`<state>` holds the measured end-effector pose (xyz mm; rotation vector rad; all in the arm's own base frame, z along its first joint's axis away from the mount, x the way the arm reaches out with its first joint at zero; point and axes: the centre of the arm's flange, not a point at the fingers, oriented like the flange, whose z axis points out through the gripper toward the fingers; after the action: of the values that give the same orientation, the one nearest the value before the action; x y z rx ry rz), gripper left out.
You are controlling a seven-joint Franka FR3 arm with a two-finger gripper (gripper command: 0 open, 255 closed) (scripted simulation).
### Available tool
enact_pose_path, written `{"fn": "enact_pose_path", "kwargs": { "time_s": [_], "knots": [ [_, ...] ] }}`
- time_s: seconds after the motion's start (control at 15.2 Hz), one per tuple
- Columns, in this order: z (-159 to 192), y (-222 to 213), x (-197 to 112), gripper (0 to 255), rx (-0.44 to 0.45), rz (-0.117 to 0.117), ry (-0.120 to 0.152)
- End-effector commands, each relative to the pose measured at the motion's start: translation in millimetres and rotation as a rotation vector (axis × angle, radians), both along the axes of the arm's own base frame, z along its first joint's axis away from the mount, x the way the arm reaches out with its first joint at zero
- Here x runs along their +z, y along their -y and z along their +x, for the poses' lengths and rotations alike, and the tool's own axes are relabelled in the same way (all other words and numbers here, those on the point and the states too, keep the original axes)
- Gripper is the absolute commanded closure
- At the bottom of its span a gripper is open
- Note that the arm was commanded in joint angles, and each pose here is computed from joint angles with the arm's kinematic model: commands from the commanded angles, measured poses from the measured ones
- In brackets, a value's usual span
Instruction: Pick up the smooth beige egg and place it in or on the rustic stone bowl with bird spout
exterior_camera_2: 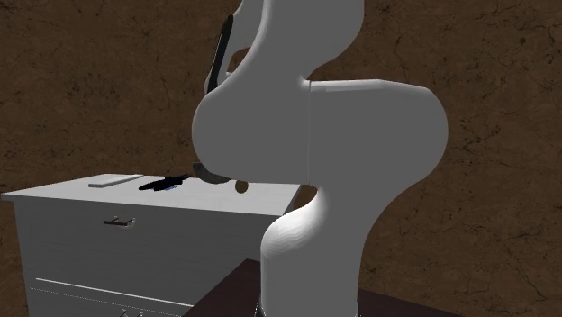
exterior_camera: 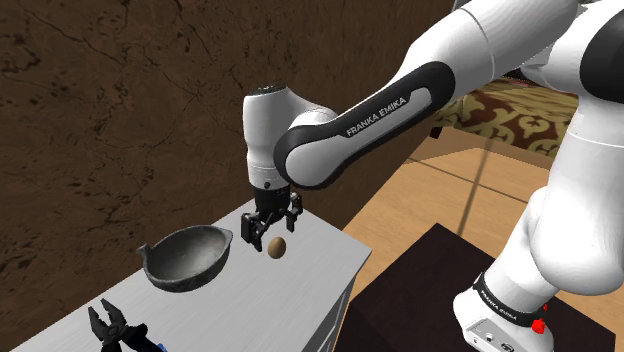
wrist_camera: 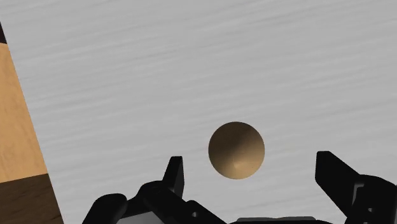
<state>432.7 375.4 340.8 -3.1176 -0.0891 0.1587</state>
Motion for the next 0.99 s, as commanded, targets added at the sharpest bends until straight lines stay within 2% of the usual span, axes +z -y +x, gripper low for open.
{"fn": "enact_pose_path", "kwargs": {
  "time_s": [0.0,0.26,0.79,0.86,0.92],
  "knots": [
    [-1,-2,-11,0,0.000,0.000,-0.001],
    [-3,-2,-29,0,0.000,0.000,-0.001],
    [-3,-2,-29,0,0.000,0.000,-0.001],
    [-3,-2,-29,255,0.000,0.000,-0.001],
    [-3,-2,-29,255,0.000,0.000,-0.001]
  ]
}}
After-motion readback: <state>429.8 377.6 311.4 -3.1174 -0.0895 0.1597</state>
